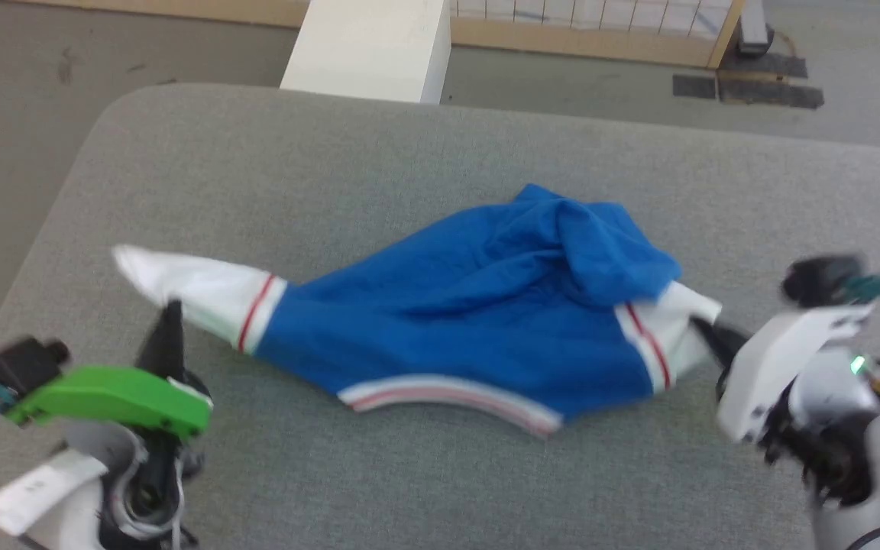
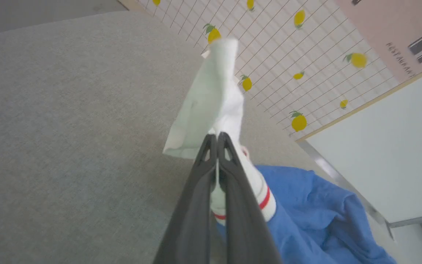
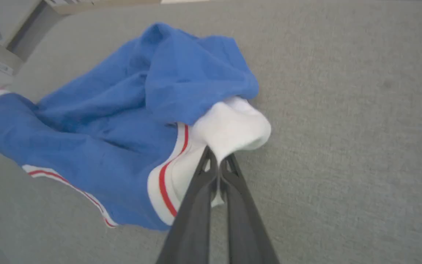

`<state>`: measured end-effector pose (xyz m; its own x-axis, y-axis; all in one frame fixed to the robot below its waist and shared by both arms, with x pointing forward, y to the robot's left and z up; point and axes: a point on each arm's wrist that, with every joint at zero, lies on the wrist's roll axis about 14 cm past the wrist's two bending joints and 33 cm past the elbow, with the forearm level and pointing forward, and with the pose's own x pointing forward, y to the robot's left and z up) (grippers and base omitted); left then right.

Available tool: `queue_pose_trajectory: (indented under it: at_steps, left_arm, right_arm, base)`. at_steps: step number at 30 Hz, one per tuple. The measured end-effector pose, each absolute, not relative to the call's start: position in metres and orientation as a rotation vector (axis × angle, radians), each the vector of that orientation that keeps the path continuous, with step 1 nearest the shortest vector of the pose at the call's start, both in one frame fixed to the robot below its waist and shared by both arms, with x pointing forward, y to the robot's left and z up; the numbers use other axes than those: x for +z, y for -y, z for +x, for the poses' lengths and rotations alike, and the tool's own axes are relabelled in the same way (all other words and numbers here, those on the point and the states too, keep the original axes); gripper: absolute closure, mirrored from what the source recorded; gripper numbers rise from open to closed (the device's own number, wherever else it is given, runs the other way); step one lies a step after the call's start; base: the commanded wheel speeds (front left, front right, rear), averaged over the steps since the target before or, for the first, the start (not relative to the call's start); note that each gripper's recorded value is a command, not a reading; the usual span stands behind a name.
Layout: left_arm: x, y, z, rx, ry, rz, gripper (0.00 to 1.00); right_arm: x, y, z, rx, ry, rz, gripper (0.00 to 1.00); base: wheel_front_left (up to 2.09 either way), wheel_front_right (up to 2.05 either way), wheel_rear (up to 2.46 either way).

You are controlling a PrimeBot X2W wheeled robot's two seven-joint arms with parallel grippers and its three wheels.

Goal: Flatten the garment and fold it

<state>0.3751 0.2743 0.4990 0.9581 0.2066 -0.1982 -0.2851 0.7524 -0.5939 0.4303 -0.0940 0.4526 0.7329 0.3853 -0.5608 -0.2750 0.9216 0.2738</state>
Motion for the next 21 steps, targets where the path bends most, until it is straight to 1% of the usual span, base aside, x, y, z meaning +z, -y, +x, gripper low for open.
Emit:
queue_pose_trajectory:
  at_steps: [3,6,9,12,15,21]
  left_arm:
    - [0.561,-0.266,0.387,0.160,0.038,-0.697,1.00]
    - [0.623,-0.255,0.395,0.045,0.185,-0.715,1.00]
    - [0.668,-0.244,0.408,-0.051,0.264,-0.682,1.00]
    - [0.702,-0.234,0.424,-0.115,0.307,-0.648,1.00]
    - [0.722,-0.228,0.447,-0.139,0.313,-0.609,1.00]
    - [0.742,-0.236,0.509,-0.087,0.284,-0.473,1.00]
  right_arm:
    - [0.506,0.097,0.447,0.388,-0.521,0.263,1.00]
    - [0.561,0.103,0.460,0.413,-0.393,0.303,1.00]
    - [0.607,0.107,0.471,0.437,-0.293,0.319,1.00]
    - [0.643,0.106,0.481,0.468,-0.229,0.334,1.00]
    - [0.673,0.105,0.497,0.483,-0.179,0.339,1.00]
    - [0.729,0.107,0.546,0.463,-0.074,0.363,1.00]
  base:
    - [0.00,0.00,0.00]
    - [0.00,0.00,0.00]
    - [0.00,0.00,0.00]
    - [0.00,0.00,0.00]
    - [0.00,0.00,0.00]
    - [0.00,0.00,0.00]
